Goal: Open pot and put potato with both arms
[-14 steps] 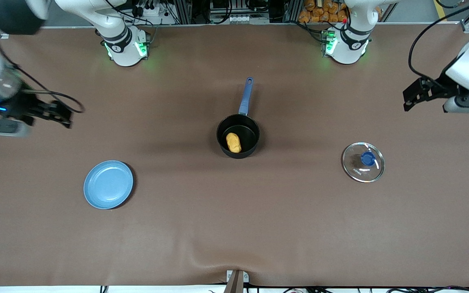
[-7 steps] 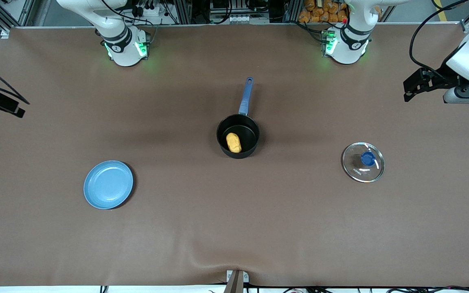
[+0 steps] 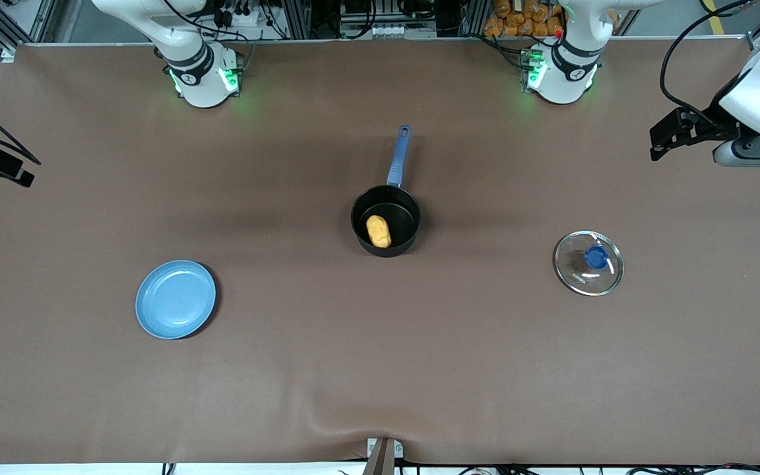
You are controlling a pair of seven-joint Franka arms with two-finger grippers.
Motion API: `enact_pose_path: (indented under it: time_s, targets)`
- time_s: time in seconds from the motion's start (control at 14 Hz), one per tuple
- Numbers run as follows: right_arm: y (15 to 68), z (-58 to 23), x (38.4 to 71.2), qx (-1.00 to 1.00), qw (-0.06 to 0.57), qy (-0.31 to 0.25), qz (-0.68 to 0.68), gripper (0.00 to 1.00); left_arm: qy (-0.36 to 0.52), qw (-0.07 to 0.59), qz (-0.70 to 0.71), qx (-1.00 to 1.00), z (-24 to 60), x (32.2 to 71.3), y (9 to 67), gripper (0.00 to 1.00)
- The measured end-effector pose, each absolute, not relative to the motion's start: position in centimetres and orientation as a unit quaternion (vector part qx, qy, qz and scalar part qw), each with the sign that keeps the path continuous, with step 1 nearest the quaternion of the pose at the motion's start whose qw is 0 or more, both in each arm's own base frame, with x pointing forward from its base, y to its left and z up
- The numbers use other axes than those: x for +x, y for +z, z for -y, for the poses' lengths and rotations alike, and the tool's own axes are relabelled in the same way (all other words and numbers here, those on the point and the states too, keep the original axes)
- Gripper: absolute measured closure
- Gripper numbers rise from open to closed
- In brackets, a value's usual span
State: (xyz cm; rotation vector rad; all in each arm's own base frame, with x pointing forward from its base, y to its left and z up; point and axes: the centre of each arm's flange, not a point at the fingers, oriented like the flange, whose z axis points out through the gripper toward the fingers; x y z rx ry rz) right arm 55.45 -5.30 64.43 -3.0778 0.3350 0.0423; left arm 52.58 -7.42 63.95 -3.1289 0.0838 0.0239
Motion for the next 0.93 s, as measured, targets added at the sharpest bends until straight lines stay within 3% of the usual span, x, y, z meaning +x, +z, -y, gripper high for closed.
enact_pose_path:
  time_s: [0.93]
  targets:
    - [64.9,5.1,55.8,-0.999,0.018,-0.006,-0.036,0.0,0.003,0.004,-0.016,-1.0,6.3,52.7,64.4,0.0]
